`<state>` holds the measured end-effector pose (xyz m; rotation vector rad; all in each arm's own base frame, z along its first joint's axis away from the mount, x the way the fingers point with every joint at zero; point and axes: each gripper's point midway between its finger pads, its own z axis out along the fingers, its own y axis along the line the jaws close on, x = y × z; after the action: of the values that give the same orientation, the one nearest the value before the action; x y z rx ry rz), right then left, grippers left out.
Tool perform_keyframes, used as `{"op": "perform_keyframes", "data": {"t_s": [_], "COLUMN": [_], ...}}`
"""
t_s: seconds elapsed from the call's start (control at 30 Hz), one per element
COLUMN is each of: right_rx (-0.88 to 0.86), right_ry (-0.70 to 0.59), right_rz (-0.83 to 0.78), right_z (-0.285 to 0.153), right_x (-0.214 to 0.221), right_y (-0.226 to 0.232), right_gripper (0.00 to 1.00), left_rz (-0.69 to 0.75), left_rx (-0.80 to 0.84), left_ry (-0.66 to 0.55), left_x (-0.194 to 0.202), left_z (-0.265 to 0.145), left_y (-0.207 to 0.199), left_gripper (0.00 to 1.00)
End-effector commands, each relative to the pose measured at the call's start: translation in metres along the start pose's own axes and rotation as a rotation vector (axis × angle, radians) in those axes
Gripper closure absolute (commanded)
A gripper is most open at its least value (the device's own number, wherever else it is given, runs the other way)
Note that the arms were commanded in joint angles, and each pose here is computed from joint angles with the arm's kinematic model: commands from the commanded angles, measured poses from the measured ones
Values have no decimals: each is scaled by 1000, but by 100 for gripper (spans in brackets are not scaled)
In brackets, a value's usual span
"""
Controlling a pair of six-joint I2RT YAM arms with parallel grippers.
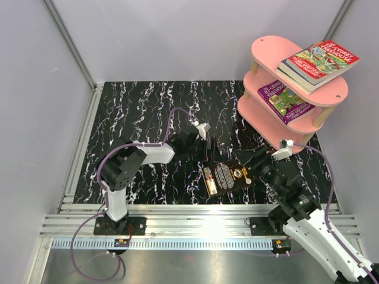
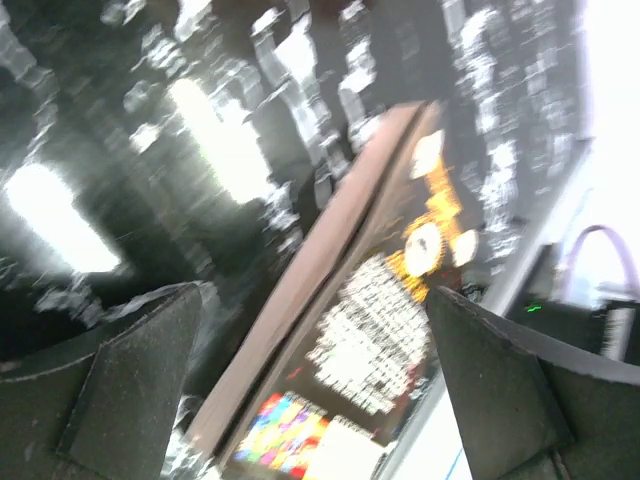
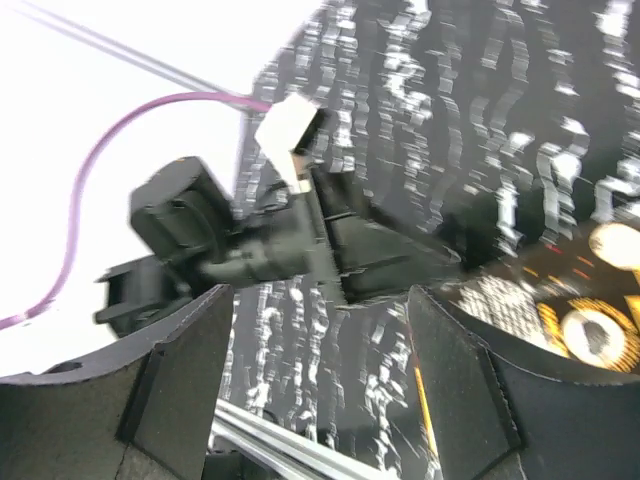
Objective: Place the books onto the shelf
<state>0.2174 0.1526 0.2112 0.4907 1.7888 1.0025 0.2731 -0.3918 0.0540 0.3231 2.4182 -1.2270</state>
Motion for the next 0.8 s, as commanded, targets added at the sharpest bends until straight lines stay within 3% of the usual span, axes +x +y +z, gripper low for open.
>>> {"op": "perform_keyframes", "data": {"t_s": [0.0, 0.13, 0.3, 0.5, 0.77], "right_rx": [302, 410, 406, 427, 458], "right_ry": [128, 239, 232, 244, 272], "right_rz": [-30, 5, 2, -6, 6], "right_z": [-16, -13, -7, -3, -1], "right_x": [30, 60, 61, 65, 80], "right_y": [-66, -95, -96, -101, -119], "right_gripper": [22, 23, 23, 22, 22], "left_rz": [94, 188, 231, 288, 345], "left_rx": [-136, -81, 28, 46, 15], "left_ry": [92, 139, 241, 312, 319], "left_x": [17, 16, 38, 61, 57], "left_z": [-22, -33, -30, -14, -19], "left_y": [26, 9, -6, -25, -58], "left_gripper": [1, 1, 1, 5, 7]}}
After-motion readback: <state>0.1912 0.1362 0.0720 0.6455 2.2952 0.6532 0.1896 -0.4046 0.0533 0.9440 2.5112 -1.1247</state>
